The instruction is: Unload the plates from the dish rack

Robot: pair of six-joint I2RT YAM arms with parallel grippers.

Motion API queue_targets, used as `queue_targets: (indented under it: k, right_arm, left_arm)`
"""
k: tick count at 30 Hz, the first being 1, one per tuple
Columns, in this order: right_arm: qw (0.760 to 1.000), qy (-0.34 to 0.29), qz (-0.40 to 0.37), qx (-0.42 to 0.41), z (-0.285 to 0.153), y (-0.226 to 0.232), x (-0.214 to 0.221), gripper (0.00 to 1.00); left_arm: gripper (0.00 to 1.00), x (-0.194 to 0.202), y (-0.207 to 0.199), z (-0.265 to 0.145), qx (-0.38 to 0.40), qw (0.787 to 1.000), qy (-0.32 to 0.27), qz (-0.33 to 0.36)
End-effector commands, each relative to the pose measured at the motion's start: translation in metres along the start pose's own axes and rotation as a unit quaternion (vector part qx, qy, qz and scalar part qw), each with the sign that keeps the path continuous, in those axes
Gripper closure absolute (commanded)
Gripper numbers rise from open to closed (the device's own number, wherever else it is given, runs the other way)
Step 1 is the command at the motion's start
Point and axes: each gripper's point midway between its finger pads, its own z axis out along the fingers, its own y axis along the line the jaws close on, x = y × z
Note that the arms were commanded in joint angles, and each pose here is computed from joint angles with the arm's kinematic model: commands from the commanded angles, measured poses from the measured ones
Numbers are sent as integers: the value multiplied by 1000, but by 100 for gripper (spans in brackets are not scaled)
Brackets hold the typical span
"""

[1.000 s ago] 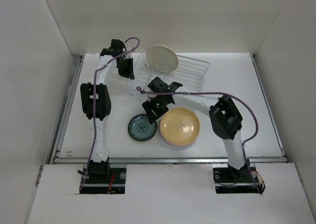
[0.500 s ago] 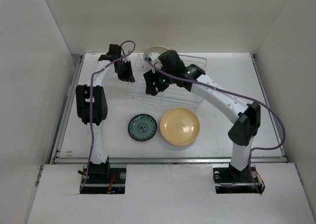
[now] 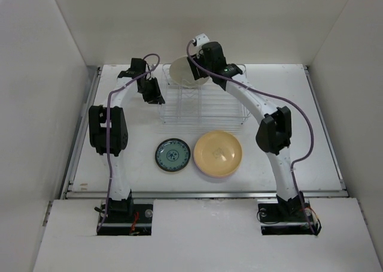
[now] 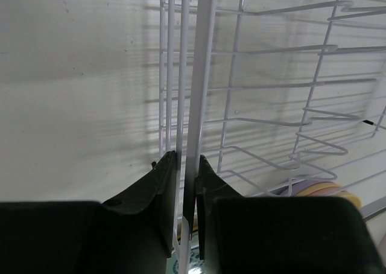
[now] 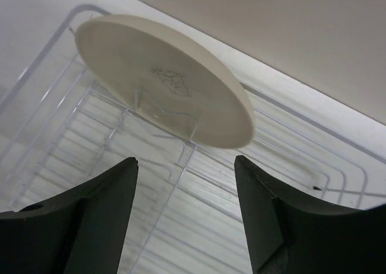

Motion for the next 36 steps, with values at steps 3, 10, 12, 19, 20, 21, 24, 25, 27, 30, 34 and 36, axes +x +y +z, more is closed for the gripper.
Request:
queue_targets:
  k: [3,10,12,19,20,21,24,25,27,30,34,36]
  right_arm:
    - [995,-100,-14,-14,35,-5,-39,29]
    - [995,-101,-10,12,60,-14,-23,30]
    - [994,-104,-9,12,47,-16,-31,32]
    - [990,-135,-19,-23,37,-22,-52,30]
    - [991,-131,-20,-31,38,-19,-51,30]
    - [991,-127,-22,-41,38,-16,-51,29]
    - [989,-125,10,-83,34,-16,-50,19]
    - [987,-132,19,-95,35,-18,-50,18]
    - [987,-135,31,-87,36,-21,-52,17]
    - [988,-132,37,-77,44,-23,-48,17]
    - [988,-129,43,-75,57,-27,-38,18]
    - [988,-121,43,-80,68,-24,-27,24]
  left_arm:
    - [100,59,-1,-18,-2,989,116,-91]
    - [100,63,8,-12,-17,989,124,-79]
    - [100,63,8,-12,-16,989,124,-74]
    - [100,60,10,-6,-18,989,131,-67]
    - [100,56,10,-6,-16,990,130,-60]
    - [100,56,9,-8,-16,990,132,-56]
    - [100,56,10,-7,-17,989,137,-52]
    - [100,56,10,-7,-17,989,137,-52]
    - [100,57,11,-7,-17,989,137,-48]
    - [100,57,11,-7,-17,989,137,-48]
    - [100,57,11,-7,-16,989,137,-43]
    - [100,57,11,-7,-16,989,137,-43]
